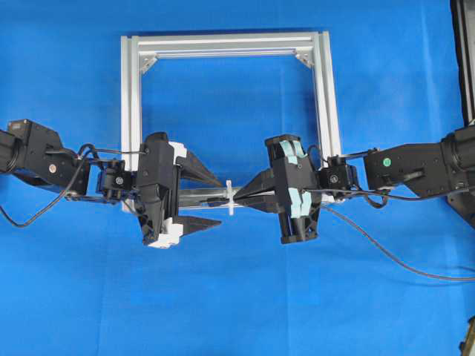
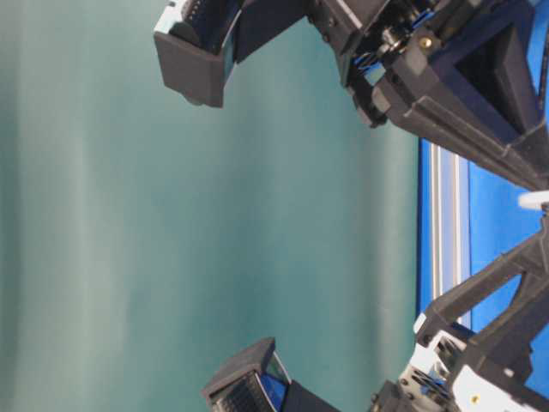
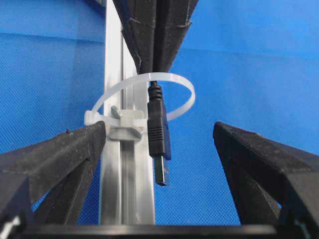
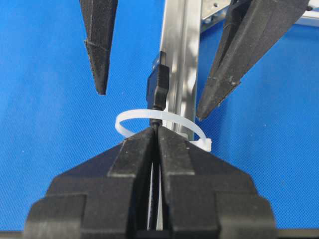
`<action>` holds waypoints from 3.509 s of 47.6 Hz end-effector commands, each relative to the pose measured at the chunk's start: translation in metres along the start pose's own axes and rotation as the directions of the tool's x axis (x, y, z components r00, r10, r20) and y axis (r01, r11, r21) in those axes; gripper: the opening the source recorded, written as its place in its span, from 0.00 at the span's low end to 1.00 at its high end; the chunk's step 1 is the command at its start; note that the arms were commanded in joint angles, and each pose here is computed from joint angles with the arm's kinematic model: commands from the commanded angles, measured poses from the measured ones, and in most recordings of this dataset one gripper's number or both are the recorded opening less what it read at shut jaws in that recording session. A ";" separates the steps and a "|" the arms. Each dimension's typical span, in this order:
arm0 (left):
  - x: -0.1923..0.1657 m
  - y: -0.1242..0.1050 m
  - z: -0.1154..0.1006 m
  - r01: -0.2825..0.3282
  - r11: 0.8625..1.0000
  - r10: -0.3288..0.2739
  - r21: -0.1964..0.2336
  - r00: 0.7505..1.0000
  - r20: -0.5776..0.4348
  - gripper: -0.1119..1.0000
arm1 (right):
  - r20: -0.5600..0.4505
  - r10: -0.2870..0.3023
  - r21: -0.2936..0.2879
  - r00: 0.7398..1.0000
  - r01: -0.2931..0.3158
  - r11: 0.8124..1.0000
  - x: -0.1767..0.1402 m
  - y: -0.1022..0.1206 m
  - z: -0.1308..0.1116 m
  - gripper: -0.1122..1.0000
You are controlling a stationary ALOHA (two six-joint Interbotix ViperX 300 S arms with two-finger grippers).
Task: Insert the wire through the string loop located in the center.
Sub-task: 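Move the open left gripper to the plug emerging from the loop and close, then open the right gripper and pull the cable leftward with the left gripper, then hold the cable taut with the left gripper, right gripper open beside loop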
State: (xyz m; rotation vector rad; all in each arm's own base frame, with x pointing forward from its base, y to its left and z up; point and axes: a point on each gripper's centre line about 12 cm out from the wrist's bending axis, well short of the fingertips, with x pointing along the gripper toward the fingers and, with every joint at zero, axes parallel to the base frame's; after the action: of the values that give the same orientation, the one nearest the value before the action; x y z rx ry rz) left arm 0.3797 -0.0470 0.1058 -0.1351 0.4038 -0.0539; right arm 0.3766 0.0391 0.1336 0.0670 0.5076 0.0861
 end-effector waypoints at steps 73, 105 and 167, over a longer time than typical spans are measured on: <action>-0.004 0.007 0.015 -0.017 1.000 0.017 -0.008 0.999 0.037 0.17 | 0.035 0.004 0.001 0.999 -0.004 1.000 -0.001 0.001 0.013 0.94; -0.107 0.000 -0.024 0.027 1.000 -0.026 0.013 0.999 -0.037 0.17 | 0.024 0.008 -0.001 1.000 -0.008 1.000 -0.017 0.006 0.024 0.92; -0.155 0.011 -0.054 0.008 1.000 -0.004 0.024 0.989 -0.151 0.56 | 0.041 0.010 -0.004 0.999 -0.010 1.000 -0.018 0.006 0.030 0.92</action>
State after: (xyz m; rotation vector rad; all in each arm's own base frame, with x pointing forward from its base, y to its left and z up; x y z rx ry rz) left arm 0.2117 -0.0328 0.1114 -0.1036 0.5649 -0.0874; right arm 0.3710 0.0412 0.1516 0.0634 0.5185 0.0916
